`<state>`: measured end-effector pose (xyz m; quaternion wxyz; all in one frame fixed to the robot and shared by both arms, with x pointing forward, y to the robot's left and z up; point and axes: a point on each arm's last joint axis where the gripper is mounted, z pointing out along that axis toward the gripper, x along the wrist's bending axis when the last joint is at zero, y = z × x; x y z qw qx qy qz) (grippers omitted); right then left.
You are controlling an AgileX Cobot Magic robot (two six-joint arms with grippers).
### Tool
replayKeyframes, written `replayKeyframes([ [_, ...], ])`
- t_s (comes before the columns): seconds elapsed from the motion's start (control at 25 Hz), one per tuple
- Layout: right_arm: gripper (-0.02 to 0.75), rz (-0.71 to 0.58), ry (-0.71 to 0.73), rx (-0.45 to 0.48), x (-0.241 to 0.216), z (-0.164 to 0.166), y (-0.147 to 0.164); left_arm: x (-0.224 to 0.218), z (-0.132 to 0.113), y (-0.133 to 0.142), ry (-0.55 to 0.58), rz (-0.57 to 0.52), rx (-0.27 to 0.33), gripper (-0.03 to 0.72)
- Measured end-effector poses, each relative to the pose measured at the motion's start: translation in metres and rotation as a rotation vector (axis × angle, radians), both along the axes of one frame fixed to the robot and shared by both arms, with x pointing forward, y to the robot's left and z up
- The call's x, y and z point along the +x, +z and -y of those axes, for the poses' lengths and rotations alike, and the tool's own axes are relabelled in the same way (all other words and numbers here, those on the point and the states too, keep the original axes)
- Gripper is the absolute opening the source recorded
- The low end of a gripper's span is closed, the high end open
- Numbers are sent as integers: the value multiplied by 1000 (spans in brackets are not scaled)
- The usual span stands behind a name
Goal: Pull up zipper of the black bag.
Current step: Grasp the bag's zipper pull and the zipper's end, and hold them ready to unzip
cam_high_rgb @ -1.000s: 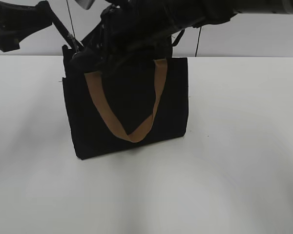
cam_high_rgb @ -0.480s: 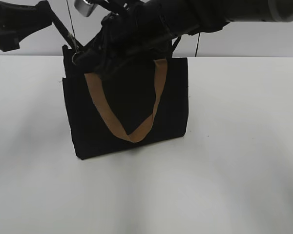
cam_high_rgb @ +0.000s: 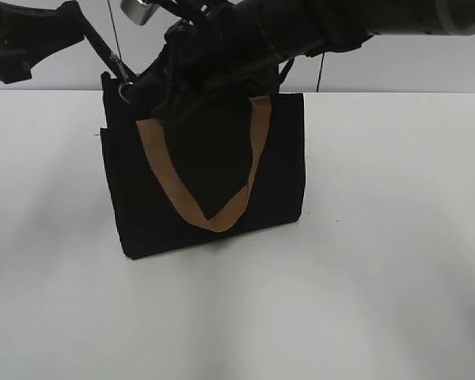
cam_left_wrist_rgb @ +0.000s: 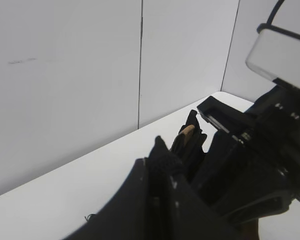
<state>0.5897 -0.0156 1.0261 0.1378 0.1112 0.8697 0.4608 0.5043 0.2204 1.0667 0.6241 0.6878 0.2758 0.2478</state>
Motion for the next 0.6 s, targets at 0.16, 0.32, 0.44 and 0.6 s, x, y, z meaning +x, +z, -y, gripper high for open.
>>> replayKeyframes([
  [0.16,23,10,11,-2,-2,1,5,0,0,0,1,0,-1,23],
  [0.32,-15,-9,19,3,-5,1,7,0,0,0,4,-1,-5,23],
  [0.44,-15,-40,26,9,-7,1,8,1,-1,-1,18,-7,3,23],
  [0.6,-15,-41,27,7,-10,3,14,3,-3,-2,42,-17,13,23],
])
